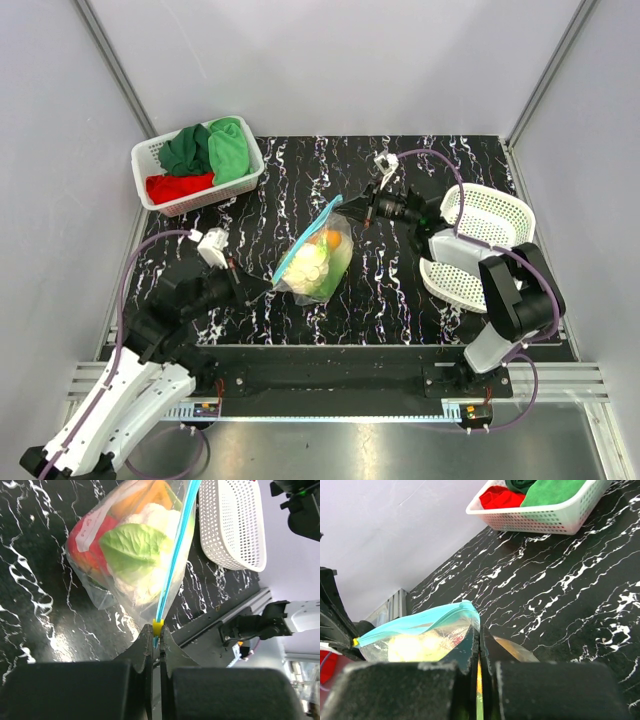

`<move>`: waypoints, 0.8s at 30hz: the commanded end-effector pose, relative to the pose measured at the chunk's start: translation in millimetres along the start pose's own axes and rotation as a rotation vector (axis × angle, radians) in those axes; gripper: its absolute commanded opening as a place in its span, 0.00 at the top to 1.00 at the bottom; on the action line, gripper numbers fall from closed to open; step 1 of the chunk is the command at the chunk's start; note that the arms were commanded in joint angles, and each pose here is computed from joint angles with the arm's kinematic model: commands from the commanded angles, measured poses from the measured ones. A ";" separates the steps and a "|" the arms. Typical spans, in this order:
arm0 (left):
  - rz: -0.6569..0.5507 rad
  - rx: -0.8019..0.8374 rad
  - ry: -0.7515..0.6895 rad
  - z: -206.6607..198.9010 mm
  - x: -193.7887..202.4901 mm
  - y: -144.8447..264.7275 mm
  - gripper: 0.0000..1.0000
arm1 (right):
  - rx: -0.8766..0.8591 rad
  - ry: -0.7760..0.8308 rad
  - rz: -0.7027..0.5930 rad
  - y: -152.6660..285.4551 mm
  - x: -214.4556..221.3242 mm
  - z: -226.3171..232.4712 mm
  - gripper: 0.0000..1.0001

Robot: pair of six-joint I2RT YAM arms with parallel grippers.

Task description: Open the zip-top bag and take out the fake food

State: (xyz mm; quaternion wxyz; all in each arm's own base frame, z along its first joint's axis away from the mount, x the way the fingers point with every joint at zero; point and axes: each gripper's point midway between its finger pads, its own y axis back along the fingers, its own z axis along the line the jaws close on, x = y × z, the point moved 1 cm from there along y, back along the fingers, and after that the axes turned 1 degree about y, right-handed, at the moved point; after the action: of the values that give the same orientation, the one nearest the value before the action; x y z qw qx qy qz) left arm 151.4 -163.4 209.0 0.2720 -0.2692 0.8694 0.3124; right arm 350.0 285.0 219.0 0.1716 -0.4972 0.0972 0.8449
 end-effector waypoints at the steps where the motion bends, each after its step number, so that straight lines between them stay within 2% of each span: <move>1: 0.131 0.079 0.050 -11.5 27.8 11.4 1.00 | 0.025 0.091 -0.084 -2.4 -33.9 -18.7 1.00; 2: 0.118 0.117 0.017 -23.7 18.6 16.9 1.00 | -0.003 0.098 -0.077 -4.2 -35.3 -15.2 1.00; 4: 0.121 0.151 -0.069 -35.7 6.2 17.0 0.74 | -0.096 0.105 -0.036 -3.9 -27.7 -2.4 1.00; 5: 0.065 0.179 -0.124 -54.6 -17.8 25.1 0.62 | -0.126 0.115 -0.032 -3.2 -26.2 2.0 1.00; 6: 0.037 0.175 -0.193 -58.6 -30.2 24.8 0.44 | -0.147 0.116 -0.022 -1.8 -23.0 5.1 1.00; 7: -0.014 0.167 -0.234 -65.3 -48.5 24.1 0.39 | -0.187 0.123 -0.002 0.3 -19.6 12.6 1.00; 8: 0.002 0.134 -0.248 -63.4 -58.4 9.6 0.35 | -0.206 0.134 -0.002 2.3 -20.5 17.0 1.00; 10: -0.038 0.132 -0.313 -73.8 -86.8 -4.3 0.34 | -0.253 0.112 0.027 5.3 -15.9 25.1 1.00; 11: 0.026 0.104 -0.299 -65.5 -87.7 -28.8 0.36 | -0.271 0.113 0.028 5.8 -16.8 29.1 1.00; 12: 0.040 0.144 -0.312 -77.1 -97.8 -35.0 0.38 | -0.283 0.093 0.035 6.9 -15.4 31.7 1.00; 14: 0.093 0.121 -0.299 -68.5 -103.6 -64.6 0.41 | -0.308 0.089 0.046 10.5 -12.9 37.6 1.00; 19: 0.097 0.184 -0.325 -75.5 -116.1 -96.5 0.44 | -0.301 0.088 0.061 15.5 -9.2 40.5 1.00; 24: 0.089 0.263 -0.329 -82.0 -113.4 -106.2 0.46 | -0.302 0.083 0.065 15.8 -8.3 41.6 1.00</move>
State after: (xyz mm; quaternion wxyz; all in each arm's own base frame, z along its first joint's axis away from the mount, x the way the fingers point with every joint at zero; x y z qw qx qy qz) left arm 273.0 -242.3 251.9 0.3525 -0.1296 0.8666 0.3284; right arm 322.8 284.7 224.9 0.0673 -0.5170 0.0114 0.8533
